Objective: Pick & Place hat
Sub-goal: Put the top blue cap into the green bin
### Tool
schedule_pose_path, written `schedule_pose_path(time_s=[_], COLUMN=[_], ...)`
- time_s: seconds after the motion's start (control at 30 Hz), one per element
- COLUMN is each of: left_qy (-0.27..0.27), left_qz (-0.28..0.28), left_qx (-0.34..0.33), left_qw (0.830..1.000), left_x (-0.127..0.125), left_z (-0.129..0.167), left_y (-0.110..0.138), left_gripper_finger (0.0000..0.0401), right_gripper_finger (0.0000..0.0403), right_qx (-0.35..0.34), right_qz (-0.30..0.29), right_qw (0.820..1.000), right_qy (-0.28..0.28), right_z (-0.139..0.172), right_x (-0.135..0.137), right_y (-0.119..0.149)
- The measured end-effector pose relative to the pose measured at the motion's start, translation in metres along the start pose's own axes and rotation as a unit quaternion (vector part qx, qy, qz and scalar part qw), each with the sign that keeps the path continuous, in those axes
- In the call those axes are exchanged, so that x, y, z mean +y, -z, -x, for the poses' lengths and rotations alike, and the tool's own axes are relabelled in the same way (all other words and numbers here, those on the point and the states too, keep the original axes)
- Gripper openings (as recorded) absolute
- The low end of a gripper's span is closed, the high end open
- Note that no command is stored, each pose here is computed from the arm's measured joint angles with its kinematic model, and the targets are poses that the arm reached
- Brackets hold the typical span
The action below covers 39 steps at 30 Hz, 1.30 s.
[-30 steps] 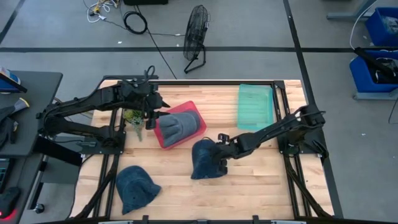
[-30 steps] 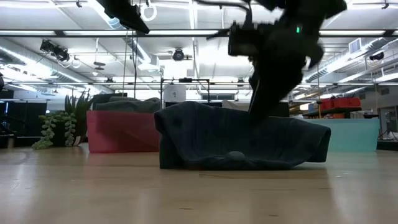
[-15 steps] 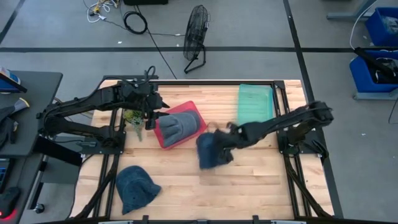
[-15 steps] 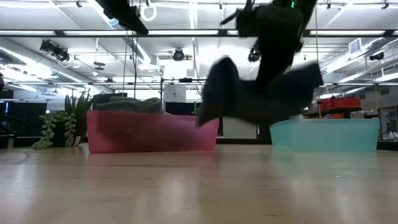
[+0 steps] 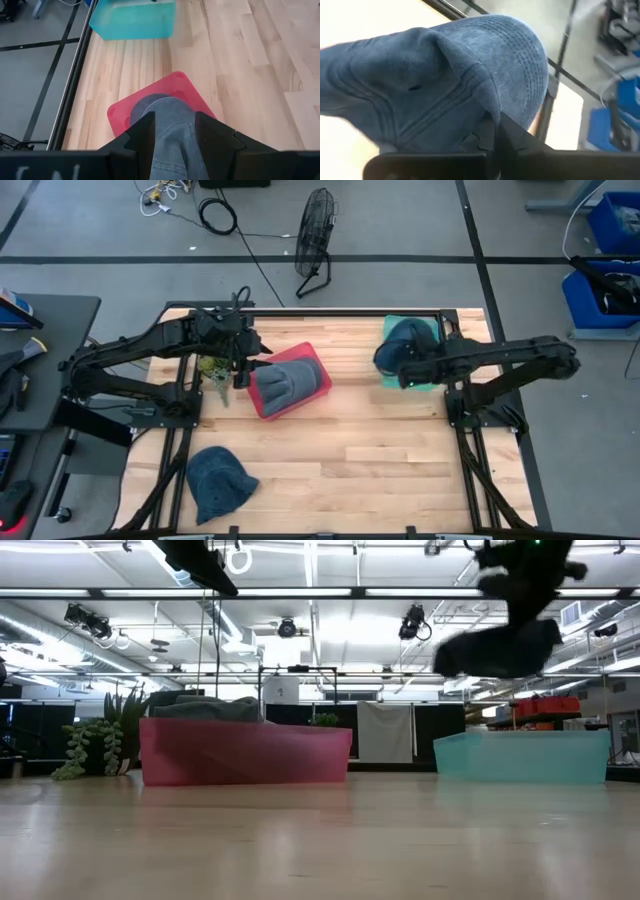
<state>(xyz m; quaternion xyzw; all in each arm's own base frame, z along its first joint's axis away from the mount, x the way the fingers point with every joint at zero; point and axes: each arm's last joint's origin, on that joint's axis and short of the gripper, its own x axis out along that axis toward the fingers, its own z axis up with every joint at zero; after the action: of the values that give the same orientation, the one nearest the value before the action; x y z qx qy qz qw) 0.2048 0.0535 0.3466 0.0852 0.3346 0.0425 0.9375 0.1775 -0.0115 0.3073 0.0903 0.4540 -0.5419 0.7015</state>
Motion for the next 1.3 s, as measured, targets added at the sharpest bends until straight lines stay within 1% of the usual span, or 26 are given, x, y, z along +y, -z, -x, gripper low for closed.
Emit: schedule_pose_path(time_s=[0.07, 0.13, 0.2, 0.27, 0.33, 0.4, 0.5, 0.77, 0.93, 1.07, 1.17, 1.3], left_qy=[0.0, 0.0, 0.0, 0.0, 0.0, 0.0, 0.0, 0.0, 0.0, 0.0, 0.0, 0.0], left_qz=[0.0, 0.0, 0.0, 0.0, 0.0, 0.0, 0.0, 0.0, 0.0, 0.0, 0.0, 0.001], left_qx=[0.0, 0.0, 0.0, 0.0, 0.0, 0.0, 0.0, 0.0, 0.0, 0.0, 0.0, 0.0], left_qw=[1.0, 1.0, 1.0, 1.0, 1.0, 1.0, 1.0, 1.0, 1.0, 1.0, 1.0, 1.0], left_x=[0.0, 0.0, 0.0, 0.0, 0.0, 0.0, 0.0, 0.0, 0.0, 0.0, 0.0, 0.0], left_z=[0.0, 0.0, 0.0, 0.0, 0.0, 0.0, 0.0, 0.0, 0.0, 0.0, 0.0, 0.0], left_y=[0.0, 0.0, 0.0, 0.0, 0.0, 0.0, 0.0, 0.0, 0.0, 0.0, 0.0, 0.0], left_gripper_finger=[0.0142, 0.0142, 0.0142, 0.0142, 0.0142, 0.0142, 0.0142, 0.0142, 0.0142, 0.0142, 0.0142, 0.0142], right_gripper_finger=[0.0004, 0.0004, 0.0004, 0.0004, 0.0004, 0.0004, 0.0004, 0.0004, 0.0004, 0.0004, 0.0005, 0.0005], right_qx=[0.006, 0.012, 0.015, 0.011, 0.022, 0.046, 0.071, 0.095, 0.146, 0.182, 0.178, 0.134], right_qz=[-0.005, 0.007, 0.036, 0.078, 0.098, 0.095, 0.088, 0.051, 0.042, 0.073, 0.078, 0.066], right_qw=[1.0, 1.0, 0.999, 0.997, 0.995, 0.994, 0.994, 0.994, 0.988, 0.98, 0.981, 0.989], right_qy=[0.017, 0.027, 0.029, 0.027, 0.014, -0.012, -0.003, 0.026, 0.02, 0.021, 0.018, -0.004], right_z=[-0.016, -0.032, -0.05, -0.067, -0.08, -0.089, -0.1, -0.11, -0.108, -0.108, -0.109, -0.113], right_x=[-0.006, -0.007, -0.005, -0.002, 0.0, -0.001, -0.005, -0.018, -0.027, -0.033, -0.033, -0.028], right_y=[0.005, 0.011, 0.016, 0.019, 0.018, 0.012, 0.008, 0.003, 0.005, 0.008, 0.007, -0.002])
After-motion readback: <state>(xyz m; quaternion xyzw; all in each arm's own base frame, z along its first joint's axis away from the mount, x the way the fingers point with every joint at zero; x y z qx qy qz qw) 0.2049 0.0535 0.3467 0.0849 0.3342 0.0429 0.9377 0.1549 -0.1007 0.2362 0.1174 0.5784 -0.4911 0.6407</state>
